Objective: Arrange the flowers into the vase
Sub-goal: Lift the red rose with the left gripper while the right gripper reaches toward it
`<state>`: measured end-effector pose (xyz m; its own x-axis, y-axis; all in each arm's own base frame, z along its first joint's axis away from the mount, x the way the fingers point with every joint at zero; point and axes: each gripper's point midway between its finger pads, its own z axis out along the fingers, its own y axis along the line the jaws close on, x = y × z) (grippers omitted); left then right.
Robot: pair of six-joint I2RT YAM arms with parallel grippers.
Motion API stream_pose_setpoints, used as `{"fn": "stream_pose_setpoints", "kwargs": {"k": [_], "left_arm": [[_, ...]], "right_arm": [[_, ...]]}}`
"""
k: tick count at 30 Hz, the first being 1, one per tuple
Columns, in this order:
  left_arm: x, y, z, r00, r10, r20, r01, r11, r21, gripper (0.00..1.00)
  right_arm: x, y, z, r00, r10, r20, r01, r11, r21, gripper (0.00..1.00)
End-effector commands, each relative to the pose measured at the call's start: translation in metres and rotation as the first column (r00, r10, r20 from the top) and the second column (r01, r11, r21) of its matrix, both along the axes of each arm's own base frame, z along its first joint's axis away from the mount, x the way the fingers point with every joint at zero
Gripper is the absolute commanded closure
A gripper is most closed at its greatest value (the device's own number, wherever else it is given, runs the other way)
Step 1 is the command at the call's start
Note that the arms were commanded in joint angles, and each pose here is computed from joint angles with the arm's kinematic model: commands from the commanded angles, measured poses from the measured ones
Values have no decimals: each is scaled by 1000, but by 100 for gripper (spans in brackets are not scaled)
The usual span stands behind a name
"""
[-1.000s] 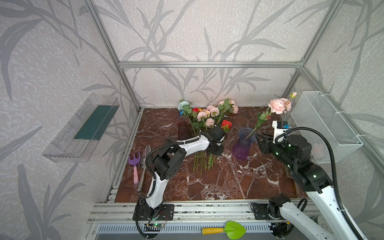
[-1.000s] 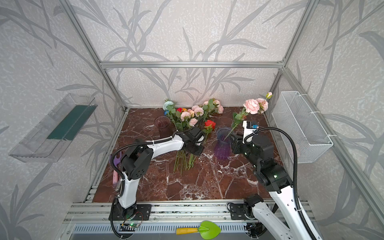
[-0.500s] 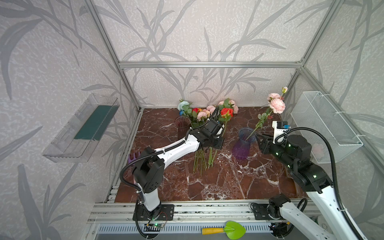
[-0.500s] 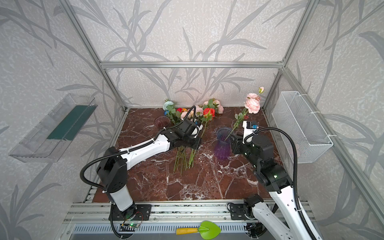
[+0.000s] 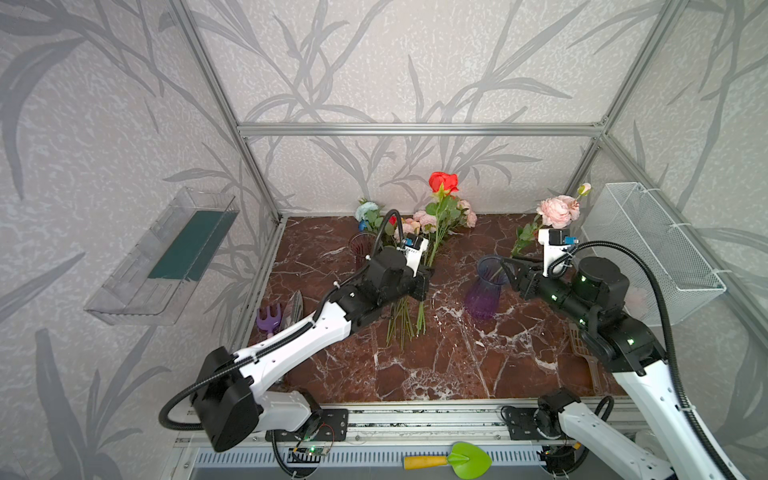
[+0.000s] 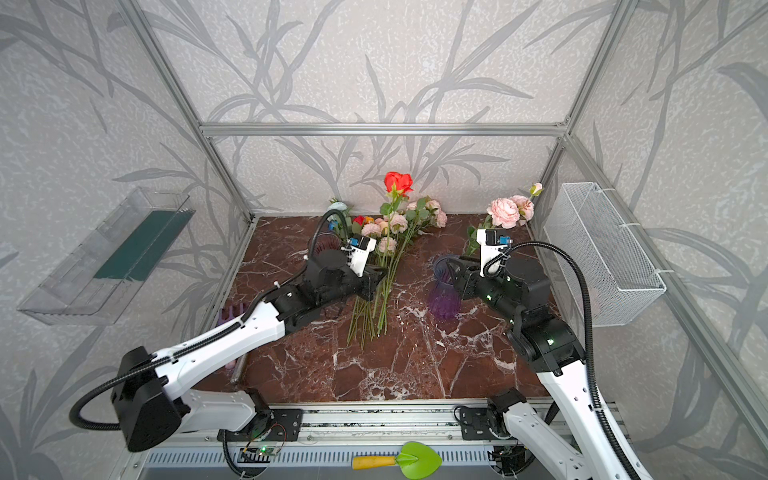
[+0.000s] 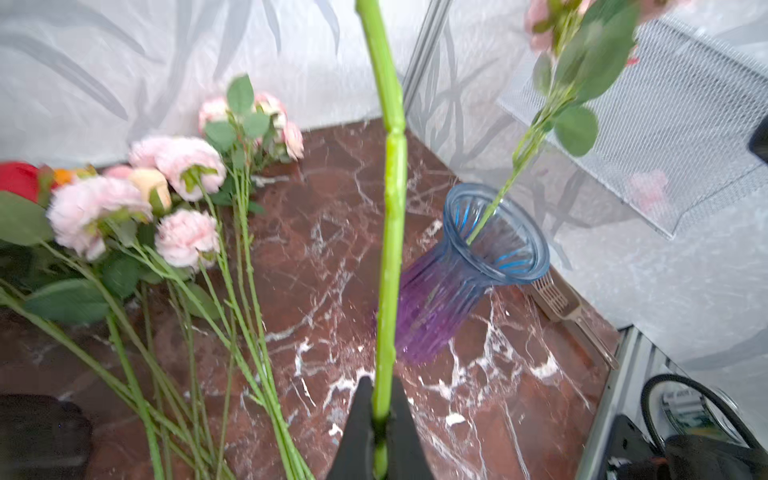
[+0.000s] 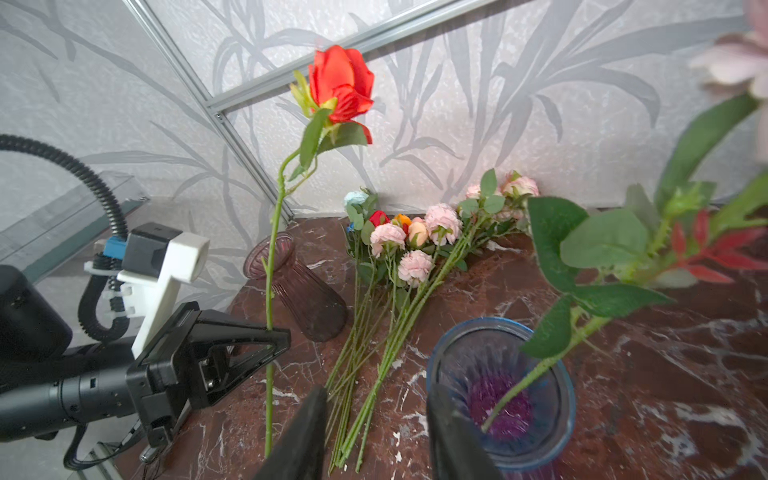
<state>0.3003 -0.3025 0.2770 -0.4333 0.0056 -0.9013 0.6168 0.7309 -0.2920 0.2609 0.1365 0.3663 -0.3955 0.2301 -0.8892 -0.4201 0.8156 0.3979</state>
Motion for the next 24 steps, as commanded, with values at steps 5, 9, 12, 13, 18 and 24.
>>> {"fn": "stream_pose_setpoints", "kwargs": {"k": [5, 9, 12, 13, 18, 24], "left_arm": [[0, 24, 48, 932, 143, 334, -106, 986, -127, 100], [-8, 8, 40, 943, 68, 327, -50, 997, -62, 100], [-13, 2, 40, 947, 50, 318, -29, 997, -69, 100], [-14, 2, 39, 950, 51, 308, -30, 997, -71, 100], [-15, -2, 39, 955, 37, 293, -18, 998, -68, 100], [-17, -7, 34, 962, 18, 272, -1, 998, -63, 100]], "right_arm": [[0, 47, 45, 977, 201, 75, -210, 968, 139, 60], [1, 83, 48, 954, 279, 109, -285, 958, 39, 53], [-1, 106, 51, 937, 326, 124, -328, 945, -7, 50], [-1, 112, 50, 933, 338, 119, -339, 941, -13, 49], [6, 128, 49, 930, 349, 113, -349, 937, -21, 49], [24, 139, 41, 941, 326, 88, -325, 945, -30, 54]]}}
